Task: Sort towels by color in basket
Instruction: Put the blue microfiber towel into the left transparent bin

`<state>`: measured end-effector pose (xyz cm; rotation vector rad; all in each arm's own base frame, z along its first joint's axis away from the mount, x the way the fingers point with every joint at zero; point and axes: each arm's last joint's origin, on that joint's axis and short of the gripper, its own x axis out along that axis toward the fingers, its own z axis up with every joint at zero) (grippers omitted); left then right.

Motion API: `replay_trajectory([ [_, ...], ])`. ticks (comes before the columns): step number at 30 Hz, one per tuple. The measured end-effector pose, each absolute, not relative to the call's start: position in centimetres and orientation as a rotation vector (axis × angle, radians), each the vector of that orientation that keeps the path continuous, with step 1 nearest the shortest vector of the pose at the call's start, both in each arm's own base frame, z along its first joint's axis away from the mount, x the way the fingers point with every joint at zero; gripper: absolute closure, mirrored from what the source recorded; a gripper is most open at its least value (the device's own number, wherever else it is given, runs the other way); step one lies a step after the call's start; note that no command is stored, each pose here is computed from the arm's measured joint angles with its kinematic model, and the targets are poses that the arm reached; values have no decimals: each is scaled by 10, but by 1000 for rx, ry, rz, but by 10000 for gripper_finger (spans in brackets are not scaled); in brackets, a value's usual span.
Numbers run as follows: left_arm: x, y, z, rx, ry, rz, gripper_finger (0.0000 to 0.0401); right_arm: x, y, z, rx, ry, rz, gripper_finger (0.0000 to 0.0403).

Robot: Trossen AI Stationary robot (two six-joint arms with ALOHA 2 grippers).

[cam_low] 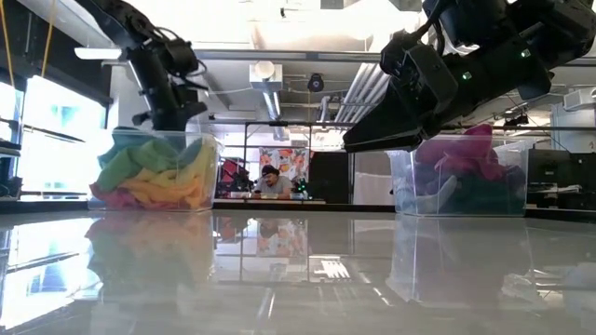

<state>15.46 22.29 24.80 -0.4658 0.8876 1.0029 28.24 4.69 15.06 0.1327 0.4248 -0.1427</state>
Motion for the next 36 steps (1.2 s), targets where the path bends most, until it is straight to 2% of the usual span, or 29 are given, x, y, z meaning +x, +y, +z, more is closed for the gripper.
replay_trajectory([
  [5,156,211,271,-422,785,992,401,282,47,151,133,425,-143,242],
  [10,161,207,278,-392,731,973,401,282,47,151,133,425,-143,242],
  [22,166,219,217,-497,911,990,401,282,47,151,143,424,-145,242],
  [28,170,224,211,-501,911,981,401,282,47,151,143,424,-145,242],
  [36,166,219,224,-466,885,993,401,282,47,151,143,424,-145,242],
])
